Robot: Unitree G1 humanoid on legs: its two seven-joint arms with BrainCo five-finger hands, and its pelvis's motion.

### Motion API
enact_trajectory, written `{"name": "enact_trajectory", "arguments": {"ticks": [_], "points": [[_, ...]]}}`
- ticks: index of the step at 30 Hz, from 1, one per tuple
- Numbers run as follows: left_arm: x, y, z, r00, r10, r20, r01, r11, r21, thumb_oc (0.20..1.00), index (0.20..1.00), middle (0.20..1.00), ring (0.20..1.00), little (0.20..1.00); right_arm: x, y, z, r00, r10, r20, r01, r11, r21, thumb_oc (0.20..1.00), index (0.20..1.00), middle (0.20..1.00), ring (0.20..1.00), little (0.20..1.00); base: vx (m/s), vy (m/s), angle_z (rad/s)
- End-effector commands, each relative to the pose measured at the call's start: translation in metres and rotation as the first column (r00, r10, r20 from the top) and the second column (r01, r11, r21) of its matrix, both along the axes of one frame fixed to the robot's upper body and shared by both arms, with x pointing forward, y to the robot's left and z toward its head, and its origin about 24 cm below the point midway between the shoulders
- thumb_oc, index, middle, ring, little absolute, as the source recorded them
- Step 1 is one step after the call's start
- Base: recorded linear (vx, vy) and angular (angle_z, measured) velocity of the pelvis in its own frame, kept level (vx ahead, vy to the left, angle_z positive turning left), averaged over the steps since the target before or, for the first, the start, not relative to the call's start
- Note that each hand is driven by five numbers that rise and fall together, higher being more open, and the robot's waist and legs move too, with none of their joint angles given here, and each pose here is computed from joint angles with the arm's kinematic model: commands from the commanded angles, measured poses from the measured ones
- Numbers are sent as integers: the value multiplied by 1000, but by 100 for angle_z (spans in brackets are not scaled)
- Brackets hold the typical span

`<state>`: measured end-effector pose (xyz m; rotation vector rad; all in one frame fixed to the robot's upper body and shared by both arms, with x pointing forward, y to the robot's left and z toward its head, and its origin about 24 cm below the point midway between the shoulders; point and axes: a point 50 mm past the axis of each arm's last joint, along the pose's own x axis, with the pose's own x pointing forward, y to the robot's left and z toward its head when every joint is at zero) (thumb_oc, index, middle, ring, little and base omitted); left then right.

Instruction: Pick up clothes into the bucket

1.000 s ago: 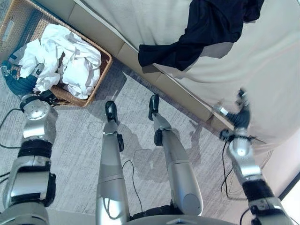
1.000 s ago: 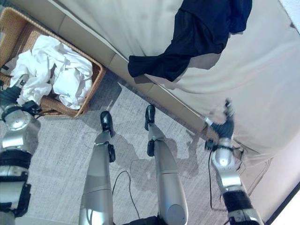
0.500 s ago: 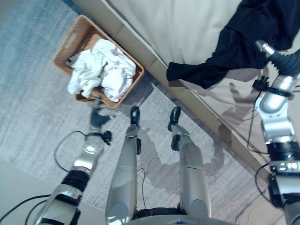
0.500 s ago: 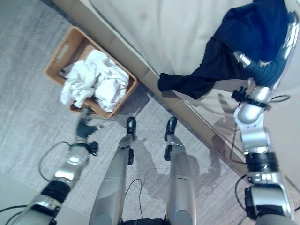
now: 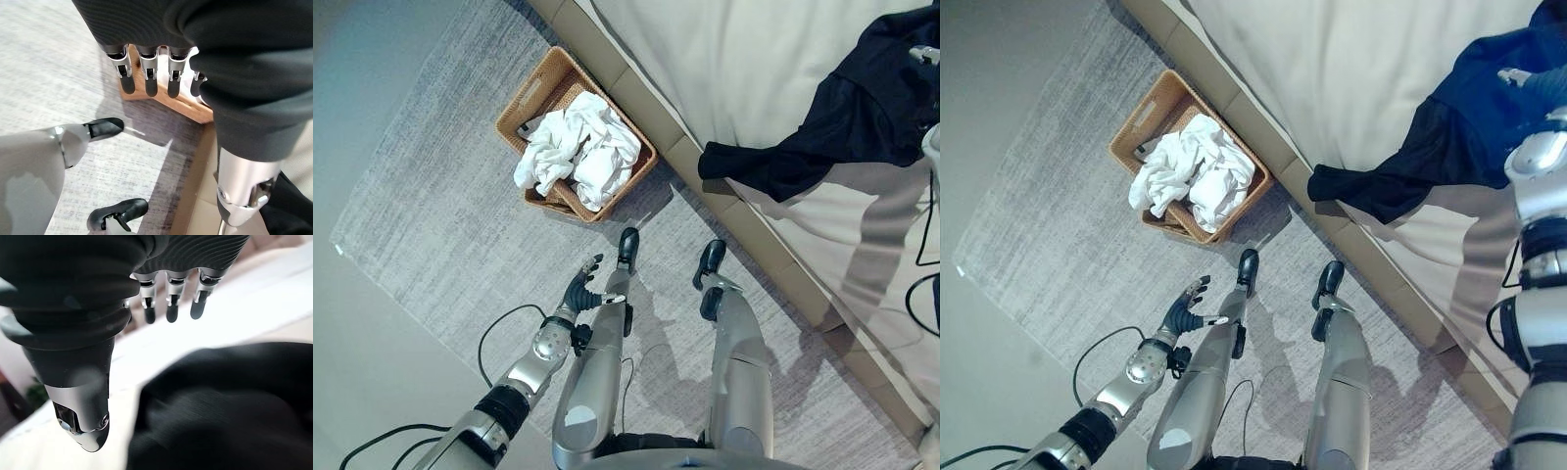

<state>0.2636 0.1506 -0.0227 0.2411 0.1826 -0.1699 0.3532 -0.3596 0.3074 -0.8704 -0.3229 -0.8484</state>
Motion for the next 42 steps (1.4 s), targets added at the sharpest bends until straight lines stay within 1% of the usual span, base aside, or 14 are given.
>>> {"name": "enact_trajectory", "arguments": {"ticks": [1, 8, 14, 15, 16, 17, 20, 25, 26, 27, 28, 32, 38, 42], "points": [[-4, 5, -4, 998, 62, -17, -63, 996, -67, 1000, 1000, 1000, 1000, 1000, -13, -16, 26, 997, -29, -67, 25, 998, -57, 1000, 1000, 1000, 1000, 1000, -2, -71, -6], [0, 5, -4, 997, 71, -44, -75, 992, -98, 1000, 1000, 1000, 1000, 1000, 5, -3, 6, 958, 70, -277, -85, 995, -42, 1000, 1000, 1000, 1000, 1000, 1, -66, -3], [3, -11, -3, 999, 0, -49, -5, 995, -100, 1000, 1000, 1000, 1000, 1000, 17, 14, -3, 931, 148, -333, -164, 986, -20, 1000, 1000, 1000, 1000, 1000, 1, -26, -1], [3, -11, -3, 999, 0, -48, -5, 995, -100, 1000, 1000, 1000, 1000, 1000, 17, 14, -3, 931, 148, -333, -164, 986, -20, 859, 859, 859, 859, 859, 2, -29, -3], [6, -15, -1, 999, -17, -43, 12, 995, -100, 1000, 1000, 1000, 1000, 1000, 22, 24, -4, 926, 197, -324, -213, 977, -14, 300, 300, 300, 300, 300, 0, 0, 0], [6, -15, -1, 999, -17, -43, 12, 995, -99, 1000, 1000, 1000, 1000, 1000, 22, 24, -4, 926, 197, -323, -212, 977, -14, 200, 200, 200, 200, 200, 3, -21, -5], [8, -20, 1, 999, -22, -33, 19, 995, -100, 1000, 1000, 1000, 1000, 1000, 30, 53, -2, 909, 325, -260, -343, 939, -24, 200, 200, 200, 200, 200, 3, -8, -2], [10, -18, -1, 1000, 1, -30, -3, 996, -85, 1000, 1000, 1000, 1000, 1000, 29, 77, 13, 888, 433, -157, -446, 893, -64, 200, 200, 200, 200, 200, -31, 5, -6], [13, -13, 2, 1000, 18, -16, -20, 997, -76, 1000, 1000, 1000, 1000, 1000, 23, 90, 28, 866, 491, -92, -499, 860, -112, 200, 200, 200, 200, 200, -20, 15, -5], [10, -14, -1, 999, 18, -27, -20, 997, -77, 1000, 1000, 1000, 1000, 1000, 24, 90, 24, 866, 490, -102, -499, 860, -107, 200, 200, 200, 200, 200, -114, 50, -7], [10, -8, -2, 999, 38, -28, -40, 997, -61, 1000, 1000, 1000, 1000, 1000, 17, 95, 36, 854, 517, -46, -518, 843, -141, 200, 200, 200, 200, 200, -26, 16, -5], [7, 0, -7, 998, 56, -41, -58, 998, -34, 1000, 1000, 1000, 1000, 1000, 7, 94, 47, 854, 520, 1, -511, 838, -193, 200, 200, 200, 200, 200, -61, 48, 0], [2, 24, -11, 992, 114, -50, -113, 993, 28, 1000, 1000, 1000, 1000, 1000, -18, 74, 66, 869, 480, 119, -443, 863, -245, 200, 200, 200, 200, 200, -13, 53, -3], [1, 35, -6, 992, 124, -23, -123, 992, 38, 1000, 1000, 1000, 1000, 1000, -32, 58, 63, 867, 456, 200, -414, 884, -217, 200, 200, 200, 200, 200, 33, 36, 1]]}}
